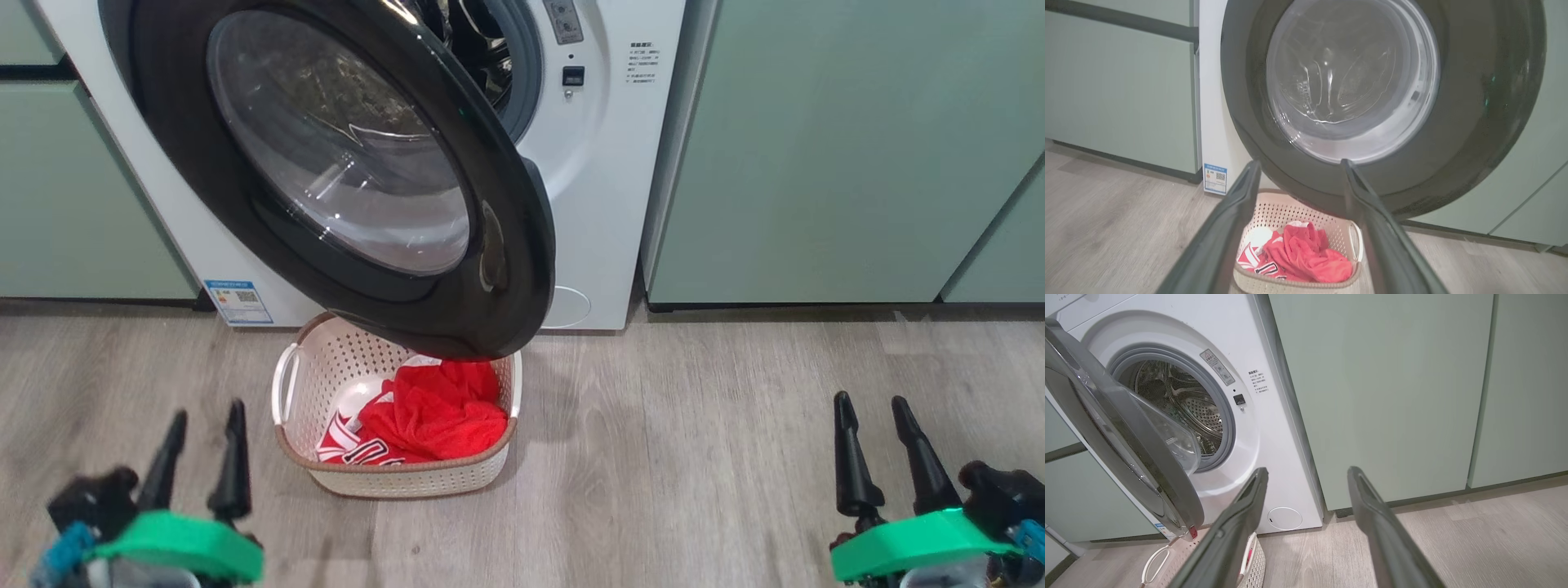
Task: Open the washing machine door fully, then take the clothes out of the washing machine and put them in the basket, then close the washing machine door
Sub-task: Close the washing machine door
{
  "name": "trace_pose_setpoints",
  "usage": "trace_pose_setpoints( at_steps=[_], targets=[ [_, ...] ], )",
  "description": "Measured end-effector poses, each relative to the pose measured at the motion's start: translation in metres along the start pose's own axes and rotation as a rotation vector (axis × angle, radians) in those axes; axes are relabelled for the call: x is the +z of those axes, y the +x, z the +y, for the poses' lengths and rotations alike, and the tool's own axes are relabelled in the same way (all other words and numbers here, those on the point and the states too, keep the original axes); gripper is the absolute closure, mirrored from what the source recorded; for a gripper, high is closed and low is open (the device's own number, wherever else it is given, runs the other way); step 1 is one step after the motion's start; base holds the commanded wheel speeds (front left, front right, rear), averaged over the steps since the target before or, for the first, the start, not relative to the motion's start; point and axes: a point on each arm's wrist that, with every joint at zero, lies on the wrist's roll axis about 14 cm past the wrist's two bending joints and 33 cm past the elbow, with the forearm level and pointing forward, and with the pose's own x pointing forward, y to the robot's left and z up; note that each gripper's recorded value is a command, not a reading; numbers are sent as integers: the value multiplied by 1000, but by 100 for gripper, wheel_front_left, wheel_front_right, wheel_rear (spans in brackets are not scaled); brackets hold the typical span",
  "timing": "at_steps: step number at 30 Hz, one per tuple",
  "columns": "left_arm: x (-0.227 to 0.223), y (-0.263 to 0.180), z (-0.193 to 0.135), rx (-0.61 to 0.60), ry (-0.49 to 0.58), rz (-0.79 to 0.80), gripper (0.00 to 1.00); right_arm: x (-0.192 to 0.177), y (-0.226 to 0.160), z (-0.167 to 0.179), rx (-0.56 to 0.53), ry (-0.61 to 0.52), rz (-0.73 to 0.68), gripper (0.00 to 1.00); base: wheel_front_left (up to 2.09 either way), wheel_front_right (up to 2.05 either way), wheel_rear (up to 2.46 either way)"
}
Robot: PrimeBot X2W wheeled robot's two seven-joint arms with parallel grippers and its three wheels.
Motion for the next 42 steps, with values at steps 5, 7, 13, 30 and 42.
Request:
trace_pose_setpoints(
  at_steps=[5,7,13,30,42],
  targets=[
    [-15,-10,0,6,34,40,0,0,-1,0,-5,5,-1,0,0,0,0],
    [-15,-10,0,6,35,39,0,0,-1,0,-6,7,-1,0,0,0,0],
    [-17,-9,-3,-6,52,46,0,0,-2,-3,-16,7,-3,0,0,0,0],
    [-26,-25,10,48,61,72,0,99,61,48,168,6,-292,100,0,0,0],
    [-29,-55,33,156,26,69,0,67,71,224,732,-53,-179,100,0,0,0]
  ],
)
